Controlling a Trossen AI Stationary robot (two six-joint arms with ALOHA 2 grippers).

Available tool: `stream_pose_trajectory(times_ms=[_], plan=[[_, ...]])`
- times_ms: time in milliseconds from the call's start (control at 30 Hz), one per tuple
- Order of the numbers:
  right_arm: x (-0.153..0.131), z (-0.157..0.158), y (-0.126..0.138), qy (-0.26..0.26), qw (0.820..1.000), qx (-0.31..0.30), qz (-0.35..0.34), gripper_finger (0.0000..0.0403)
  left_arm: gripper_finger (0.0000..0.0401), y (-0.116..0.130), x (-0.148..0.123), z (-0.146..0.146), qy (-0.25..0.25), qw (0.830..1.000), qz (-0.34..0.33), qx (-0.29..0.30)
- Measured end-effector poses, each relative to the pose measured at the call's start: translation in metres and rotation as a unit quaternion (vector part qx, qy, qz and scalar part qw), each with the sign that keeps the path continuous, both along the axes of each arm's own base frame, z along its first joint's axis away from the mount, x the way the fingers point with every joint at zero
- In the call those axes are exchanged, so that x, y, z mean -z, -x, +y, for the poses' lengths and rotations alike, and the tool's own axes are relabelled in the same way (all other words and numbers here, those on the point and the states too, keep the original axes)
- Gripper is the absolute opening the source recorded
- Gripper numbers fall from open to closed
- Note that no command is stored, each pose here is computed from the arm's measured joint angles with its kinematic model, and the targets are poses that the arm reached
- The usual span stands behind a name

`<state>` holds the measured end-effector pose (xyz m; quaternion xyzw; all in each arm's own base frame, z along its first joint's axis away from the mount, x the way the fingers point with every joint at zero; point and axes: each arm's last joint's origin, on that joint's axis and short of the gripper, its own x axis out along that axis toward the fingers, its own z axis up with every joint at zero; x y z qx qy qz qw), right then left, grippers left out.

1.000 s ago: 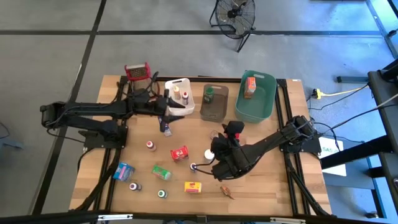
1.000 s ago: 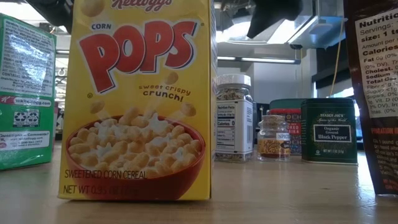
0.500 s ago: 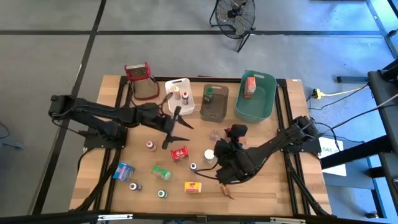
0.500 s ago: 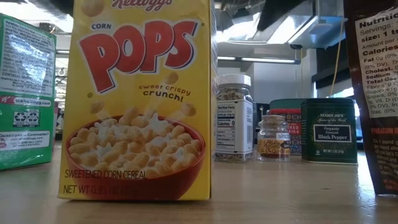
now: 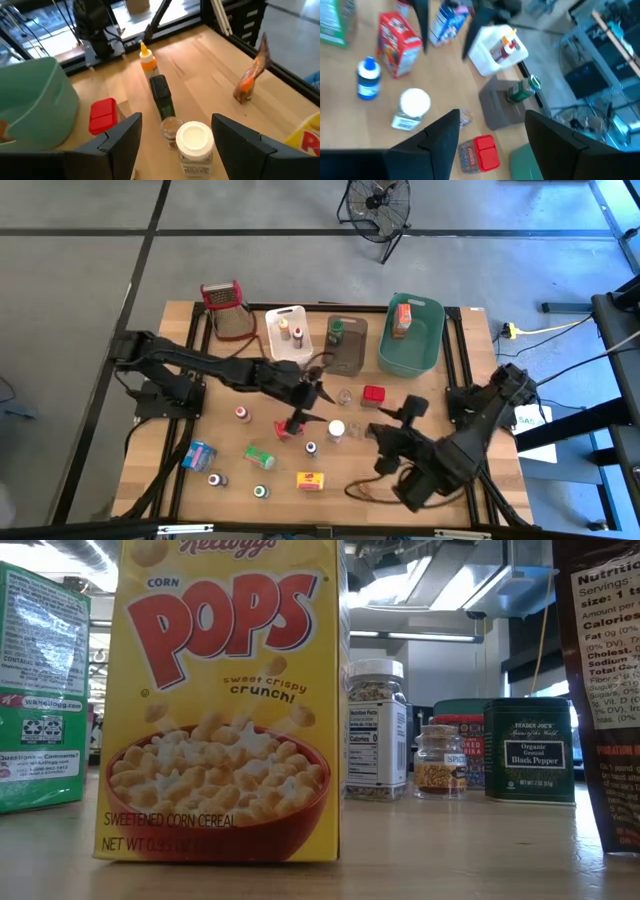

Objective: Pick & Place Kitchen Items
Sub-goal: Put the white spice bottle into the black bin

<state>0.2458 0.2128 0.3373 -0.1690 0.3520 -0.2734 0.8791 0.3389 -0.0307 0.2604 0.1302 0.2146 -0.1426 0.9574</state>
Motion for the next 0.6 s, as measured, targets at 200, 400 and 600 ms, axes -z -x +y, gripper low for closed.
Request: stream_pose_trajectory(times_ms=[200, 400, 600], plan=[[0.004, 0.017, 0.016, 0.013, 0.999, -0.028, -0.025, 0.0227, 0.0235, -0.026, 0.018, -0.004, 0.002, 0.999, 0.027, 0.027], [0.018, 0.023, 0.025, 0.023, 0.999, -0.033, -0.025, 0.0227, 0.0236, -0.034, 0.029, -0.008, 0.026, 0.996, 0.037, 0.074], [0.026, 0.021, 0.026, 0.033, 0.999, -0.03, -0.016, 0.0227, 0.0236, -0.034, 0.03, -0.008, 0.011, 0.995, 0.033, 0.088]])
